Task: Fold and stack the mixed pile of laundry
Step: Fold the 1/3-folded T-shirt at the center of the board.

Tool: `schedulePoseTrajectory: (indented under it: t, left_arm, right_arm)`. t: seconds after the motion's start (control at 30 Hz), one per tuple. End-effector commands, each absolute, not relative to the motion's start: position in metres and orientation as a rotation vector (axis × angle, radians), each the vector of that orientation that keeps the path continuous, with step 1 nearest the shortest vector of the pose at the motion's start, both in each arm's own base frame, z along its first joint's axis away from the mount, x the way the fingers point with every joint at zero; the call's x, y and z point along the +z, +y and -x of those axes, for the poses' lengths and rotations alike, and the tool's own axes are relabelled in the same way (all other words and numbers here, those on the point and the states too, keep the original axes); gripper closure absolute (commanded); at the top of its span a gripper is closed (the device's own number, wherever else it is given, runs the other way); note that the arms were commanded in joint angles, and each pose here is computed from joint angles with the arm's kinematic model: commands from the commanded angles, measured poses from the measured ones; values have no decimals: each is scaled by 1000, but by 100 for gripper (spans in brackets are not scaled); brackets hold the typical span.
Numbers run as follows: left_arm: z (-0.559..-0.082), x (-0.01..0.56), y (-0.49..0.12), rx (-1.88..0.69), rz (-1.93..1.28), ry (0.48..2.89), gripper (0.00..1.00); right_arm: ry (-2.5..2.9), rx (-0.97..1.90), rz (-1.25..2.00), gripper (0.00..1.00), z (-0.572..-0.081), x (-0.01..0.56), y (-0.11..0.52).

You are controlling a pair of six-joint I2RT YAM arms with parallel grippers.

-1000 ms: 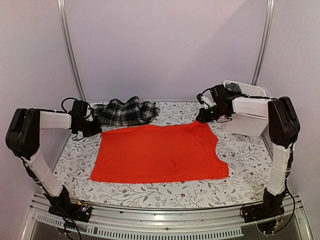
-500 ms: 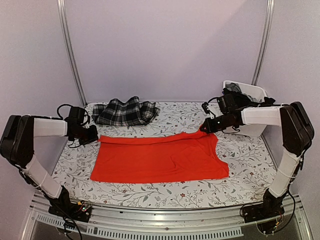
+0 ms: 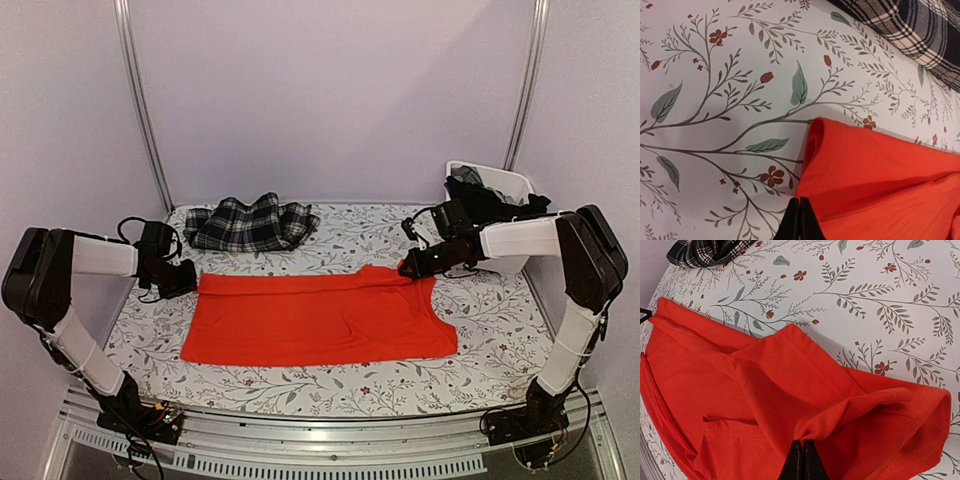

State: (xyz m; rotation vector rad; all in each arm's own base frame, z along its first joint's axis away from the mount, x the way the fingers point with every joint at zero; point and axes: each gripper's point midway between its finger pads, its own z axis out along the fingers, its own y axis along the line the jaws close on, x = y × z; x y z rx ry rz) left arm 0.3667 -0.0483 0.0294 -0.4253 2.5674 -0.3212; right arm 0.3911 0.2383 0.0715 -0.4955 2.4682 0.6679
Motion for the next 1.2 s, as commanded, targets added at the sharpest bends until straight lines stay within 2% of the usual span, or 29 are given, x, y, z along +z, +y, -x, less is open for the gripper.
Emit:
schedulePoseTrajectory:
  t: [0.0, 0.47, 0.53, 0.57, 0.6, 0.67, 0.73, 0.77, 0.83, 0.9, 1.17]
  left_arm:
    - [-368, 28, -49, -298, 412, 2569, 100]
    - [-367, 15, -48, -272, 402, 2602, 100]
    - [-370, 20, -49, -275, 396, 2593, 100]
    - [-371, 24, -49, -274, 388, 2586, 100]
    - [-373, 29, -51, -283, 369, 2578, 96]
    - [-379, 48, -61, -326, 294, 2532, 78]
    - [-387, 78, -79, -392, 204, 2447, 61]
    - [-393, 96, -89, -425, 158, 2393, 55]
    - [-403, 121, -115, -486, 38, 2326, 46]
    - [-413, 137, -146, -545, -90, 2290, 42]
    - [-458, 139, -274, -681, -456, 2254, 42]
  right_arm:
    - [2443, 678, 494, 100, -387, 80, 238]
    - [2513, 694, 505, 100, -370, 54, 235]
    - [2533, 682, 513, 95, -366, 50, 233]
    - [2546, 665, 517, 89, -365, 49, 231]
    - [2557, 641, 519, 80, -364, 49, 229]
    - [2571, 583, 531, 61, -364, 53, 224]
    - [2535, 527, 536, 49, -370, 70, 218]
    - [2499, 502, 529, 45, -376, 83, 217]
    - [2439, 477, 512, 44, -388, 105, 213]
    - [2408, 485, 495, 45, -400, 119, 210]
    - [2462, 523, 485, 50, -428, 96, 218]
